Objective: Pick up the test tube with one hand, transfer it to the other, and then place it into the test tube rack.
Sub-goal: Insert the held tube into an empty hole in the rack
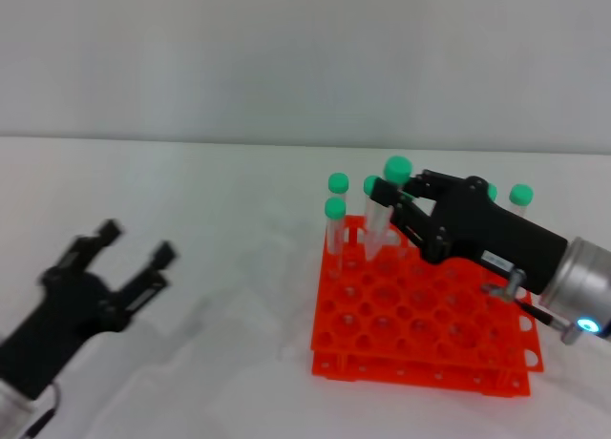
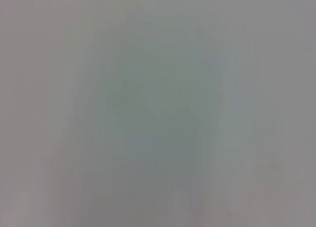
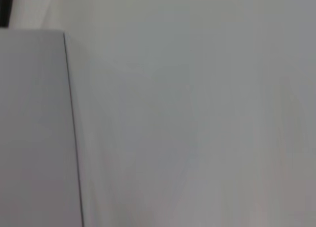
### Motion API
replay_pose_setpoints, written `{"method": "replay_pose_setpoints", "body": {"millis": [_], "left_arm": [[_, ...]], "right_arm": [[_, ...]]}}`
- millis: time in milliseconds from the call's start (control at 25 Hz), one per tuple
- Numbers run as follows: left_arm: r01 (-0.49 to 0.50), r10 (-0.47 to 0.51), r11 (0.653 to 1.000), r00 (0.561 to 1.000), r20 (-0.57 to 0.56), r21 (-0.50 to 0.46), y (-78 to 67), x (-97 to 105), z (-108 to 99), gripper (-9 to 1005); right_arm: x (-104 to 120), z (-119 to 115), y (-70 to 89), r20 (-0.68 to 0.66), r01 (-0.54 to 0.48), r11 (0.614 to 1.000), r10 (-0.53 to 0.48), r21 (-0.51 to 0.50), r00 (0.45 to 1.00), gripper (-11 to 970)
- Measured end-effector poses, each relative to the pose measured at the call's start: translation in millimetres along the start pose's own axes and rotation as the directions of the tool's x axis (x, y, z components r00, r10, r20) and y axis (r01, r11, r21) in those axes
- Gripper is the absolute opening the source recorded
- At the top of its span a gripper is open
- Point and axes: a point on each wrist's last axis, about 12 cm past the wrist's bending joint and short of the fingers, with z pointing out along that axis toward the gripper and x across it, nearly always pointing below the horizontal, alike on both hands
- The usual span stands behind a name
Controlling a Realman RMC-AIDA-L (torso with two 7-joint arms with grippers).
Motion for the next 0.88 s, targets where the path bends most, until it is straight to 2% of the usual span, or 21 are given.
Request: {"method": "replay_pose_setpoints", "body": {"millis": [40,320,680,880], "left_arm": [[0.016,-0.014,0.997,1.0,0.025,-0.074,5.0,-0.3,-10.8,868],[0.031,-0.023,0.981,0.999,0.045,-0.191,11.0,1.9,-32.6,866],[0.025,-0.019,0.978,0.999,0.03,-0.207,7.7,7.6,-31.7,866],[0.032,-0.027,0.978,0.999,0.028,-0.208,6.5,9.1,-31.3,867]], "right_arm": [[0.7,0.8,0.2,-0.008,0.011,1.0,-0.01,0.008,1.0,191],[0.9,19.7,-1.9,-0.077,0.095,0.995,-0.093,0.022,0.993,191],[3.0,39.7,-2.0,-0.12,0.169,0.984,-0.161,0.063,0.98,191],[5.8,45.7,-1.5,-0.148,0.168,0.983,-0.156,0.072,0.977,191]]}}
